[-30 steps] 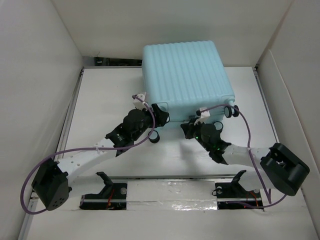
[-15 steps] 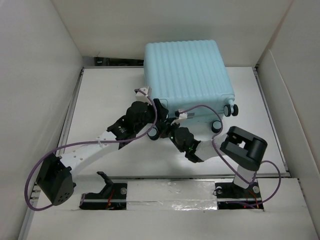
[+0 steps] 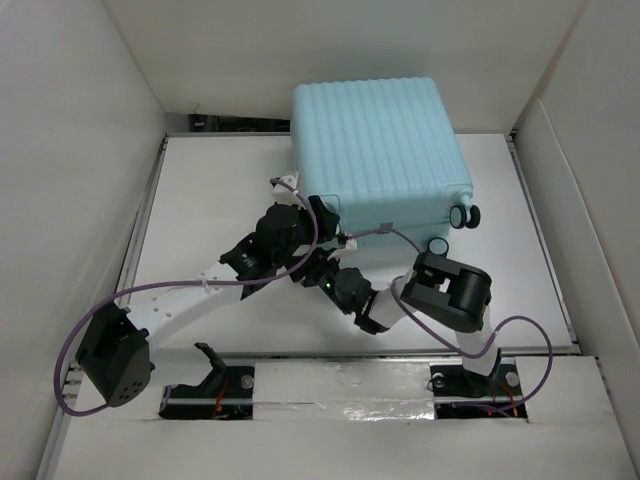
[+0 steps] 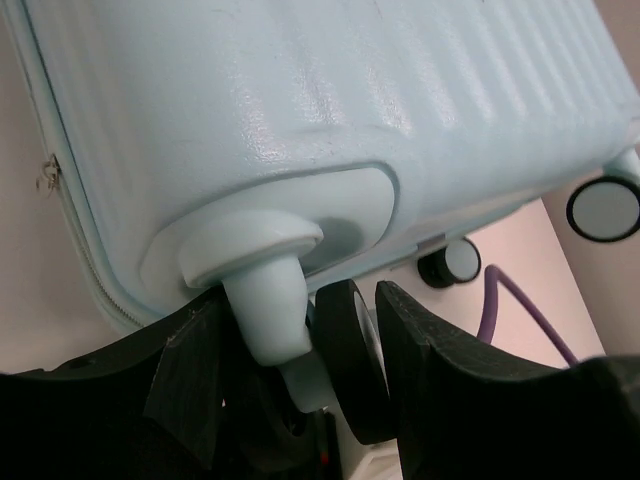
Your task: Pack the luggage
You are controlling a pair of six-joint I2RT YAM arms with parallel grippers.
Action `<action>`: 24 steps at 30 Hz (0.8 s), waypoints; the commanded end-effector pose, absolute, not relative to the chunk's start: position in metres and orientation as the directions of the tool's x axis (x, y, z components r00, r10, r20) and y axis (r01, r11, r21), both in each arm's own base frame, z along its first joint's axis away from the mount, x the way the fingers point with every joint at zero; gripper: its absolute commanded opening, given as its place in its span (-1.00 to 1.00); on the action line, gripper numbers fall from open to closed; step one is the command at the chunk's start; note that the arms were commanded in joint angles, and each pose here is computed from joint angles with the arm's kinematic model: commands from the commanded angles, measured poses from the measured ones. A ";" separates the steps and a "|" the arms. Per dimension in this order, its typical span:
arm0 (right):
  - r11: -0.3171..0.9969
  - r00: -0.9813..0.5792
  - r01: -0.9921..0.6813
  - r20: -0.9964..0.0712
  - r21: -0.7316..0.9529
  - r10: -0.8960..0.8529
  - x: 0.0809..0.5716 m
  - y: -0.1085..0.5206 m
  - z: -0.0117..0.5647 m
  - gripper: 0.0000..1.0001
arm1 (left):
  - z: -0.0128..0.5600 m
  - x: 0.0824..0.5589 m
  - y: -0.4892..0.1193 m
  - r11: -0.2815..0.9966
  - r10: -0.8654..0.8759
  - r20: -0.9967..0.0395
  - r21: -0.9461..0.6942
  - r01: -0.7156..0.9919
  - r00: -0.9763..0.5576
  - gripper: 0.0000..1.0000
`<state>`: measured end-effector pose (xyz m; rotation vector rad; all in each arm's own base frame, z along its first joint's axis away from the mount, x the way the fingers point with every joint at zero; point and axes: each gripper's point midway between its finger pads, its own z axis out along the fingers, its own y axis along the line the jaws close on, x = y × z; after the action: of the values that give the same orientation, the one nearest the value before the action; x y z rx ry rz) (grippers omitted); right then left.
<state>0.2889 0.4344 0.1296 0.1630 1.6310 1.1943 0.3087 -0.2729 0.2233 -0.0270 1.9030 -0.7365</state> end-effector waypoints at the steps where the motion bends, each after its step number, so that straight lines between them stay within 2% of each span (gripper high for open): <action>1: 0.128 -0.480 -0.648 -0.533 0.751 0.697 0.216 0.439 0.219 0.07 | 0.359 0.228 -0.338 0.371 -0.480 -0.781 -0.594 0.714 -0.400 -0.88; 2: 0.169 -0.481 -0.630 -0.551 0.758 0.682 0.220 0.433 0.208 0.14 | 0.355 0.234 -0.330 0.419 -0.492 -0.785 -0.593 0.688 -0.378 -0.39; 5: 0.248 -0.478 -0.601 -0.590 0.760 0.650 0.218 0.406 0.188 0.28 | 0.336 0.249 -0.293 0.558 -0.502 -0.804 -0.582 0.592 -0.318 0.26; 6: 0.275 -0.472 -0.603 -0.613 0.748 0.633 0.216 0.401 0.183 0.30 | 0.316 0.254 -0.280 0.611 -0.480 -0.816 -0.574 0.545 -0.321 0.30; 10: 0.359 -0.494 -0.599 -0.682 0.716 0.539 0.198 0.380 0.157 0.34 | 0.291 0.256 -0.220 0.737 -0.499 -0.832 -0.554 0.387 -0.241 0.31; 12: 0.404 -0.505 -0.588 -0.708 0.701 0.493 0.190 0.369 0.146 0.34 | 0.257 0.255 -0.202 0.781 -0.479 -0.840 -0.540 0.314 -0.255 0.12; 15: 0.449 -0.494 -0.594 -0.743 0.667 0.451 0.185 0.354 0.146 -0.30 | 0.216 0.248 -0.193 0.794 -0.459 -0.831 -0.542 0.274 -0.314 -0.29; 16: 0.466 -0.484 -0.592 -0.753 0.657 0.447 0.186 0.350 0.149 -0.92 | 0.203 0.246 -0.194 0.799 -0.443 -0.830 -0.536 0.270 -0.339 -0.38; 17: 0.531 -0.503 -0.569 -0.777 0.627 0.378 0.185 0.345 0.132 -1.00 | 0.192 0.243 -0.199 0.797 -0.421 -0.829 -0.532 0.286 -0.370 -0.46; 18: 0.570 -0.486 -0.574 -0.805 0.587 0.340 0.187 0.341 0.133 -1.00 | 0.180 0.242 -0.201 0.799 -0.408 -0.827 -0.528 0.287 -0.387 -0.49; 19: 0.564 -0.441 -0.585 -0.812 0.583 0.382 0.191 0.341 0.169 -1.00 | 0.169 0.242 -0.206 0.807 -0.375 -0.832 -0.510 0.298 -0.408 -0.51; 21: 0.665 -0.447 -0.537 -0.844 0.519 0.298 0.196 0.328 0.162 -0.80 | 0.165 0.243 -0.215 0.791 -0.359 -0.841 -0.504 0.347 -0.404 -0.49; 22: 0.668 -0.402 -0.519 -0.842 0.534 0.361 0.202 0.322 0.198 -0.44 | 0.157 0.245 -0.218 0.800 -0.333 -0.848 -0.485 0.352 -0.412 -0.47; 24: 0.734 -0.365 -0.493 -0.877 0.467 0.313 0.207 0.308 0.205 -0.04 | 0.159 0.250 -0.224 0.793 -0.338 -0.856 -0.483 0.371 -0.392 -0.40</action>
<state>0.1955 0.3323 0.2086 -0.1018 1.6754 1.1099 0.2395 -0.2063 0.1235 -0.0039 1.9700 -0.6575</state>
